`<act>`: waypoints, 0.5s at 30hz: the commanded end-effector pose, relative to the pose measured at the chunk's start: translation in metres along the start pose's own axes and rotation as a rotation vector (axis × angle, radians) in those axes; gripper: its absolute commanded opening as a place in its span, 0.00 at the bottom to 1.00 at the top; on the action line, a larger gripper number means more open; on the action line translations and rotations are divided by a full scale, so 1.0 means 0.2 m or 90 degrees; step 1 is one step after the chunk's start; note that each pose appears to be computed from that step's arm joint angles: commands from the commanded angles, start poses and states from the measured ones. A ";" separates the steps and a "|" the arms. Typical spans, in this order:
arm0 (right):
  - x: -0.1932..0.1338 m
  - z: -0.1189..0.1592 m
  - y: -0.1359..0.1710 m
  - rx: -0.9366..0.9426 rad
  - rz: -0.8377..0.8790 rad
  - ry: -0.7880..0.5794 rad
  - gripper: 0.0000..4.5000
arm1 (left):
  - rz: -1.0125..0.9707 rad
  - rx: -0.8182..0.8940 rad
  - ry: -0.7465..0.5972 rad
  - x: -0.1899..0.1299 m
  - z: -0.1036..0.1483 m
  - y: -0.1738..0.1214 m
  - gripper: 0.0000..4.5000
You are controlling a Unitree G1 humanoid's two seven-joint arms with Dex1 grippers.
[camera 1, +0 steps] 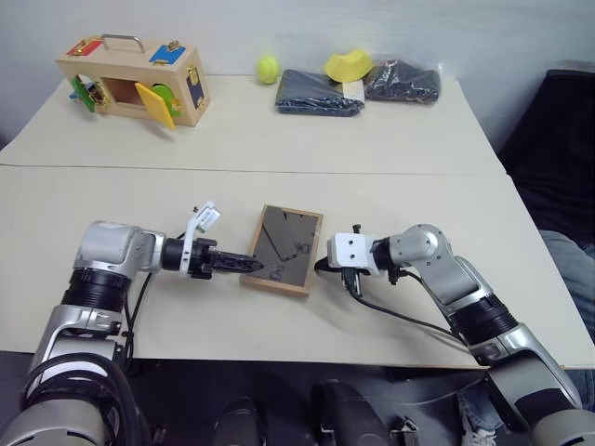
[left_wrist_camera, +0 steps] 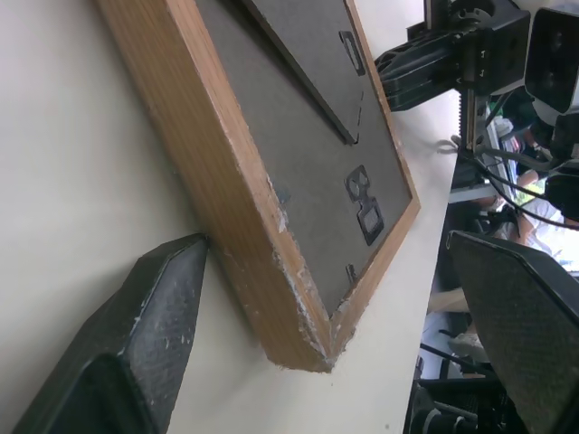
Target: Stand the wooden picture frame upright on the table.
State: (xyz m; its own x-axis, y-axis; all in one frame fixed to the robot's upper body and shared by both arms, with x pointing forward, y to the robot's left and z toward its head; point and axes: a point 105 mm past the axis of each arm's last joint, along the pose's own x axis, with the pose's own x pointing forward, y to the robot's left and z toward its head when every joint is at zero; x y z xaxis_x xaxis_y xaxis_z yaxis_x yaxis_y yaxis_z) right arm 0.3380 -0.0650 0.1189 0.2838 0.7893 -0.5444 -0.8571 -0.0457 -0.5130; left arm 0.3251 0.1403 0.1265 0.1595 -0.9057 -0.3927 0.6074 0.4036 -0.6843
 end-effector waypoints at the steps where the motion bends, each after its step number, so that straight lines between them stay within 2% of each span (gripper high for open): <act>1: 0.03 0.05 0.00 -0.021 0.009 -0.016 0.00 | -0.028 -0.043 0.024 0.10 -0.05 -0.02 0.99; 4: 0.03 0.05 0.00 -0.023 0.009 -0.015 0.00 | -0.038 -0.044 0.002 0.09 0.00 -0.04 0.99; 6: 0.03 0.04 0.00 -0.024 0.005 -0.015 0.00 | -0.033 -0.038 -0.013 0.06 0.03 -0.05 0.90; 8: 0.02 0.03 0.00 -0.024 0.002 -0.013 0.00 | -0.031 -0.034 -0.024 0.03 0.04 -0.05 0.80; 12: -0.01 0.02 0.00 -0.004 -0.014 -0.018 0.00 | -0.028 -0.026 -0.052 -0.01 0.09 -0.05 0.51; 15: -0.12 0.04 0.00 0.051 -0.024 -0.041 0.13 | -0.039 -0.009 -0.069 -0.04 0.11 -0.09 0.32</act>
State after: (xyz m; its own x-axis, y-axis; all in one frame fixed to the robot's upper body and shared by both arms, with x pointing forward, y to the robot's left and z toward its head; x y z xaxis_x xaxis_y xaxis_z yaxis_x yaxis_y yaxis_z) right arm 0.3315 -0.0707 0.1198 0.2836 0.8063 -0.5191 -0.8753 -0.0035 -0.4835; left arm 0.3283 0.1323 0.1394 0.1769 -0.9370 -0.3013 0.5688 0.3471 -0.7457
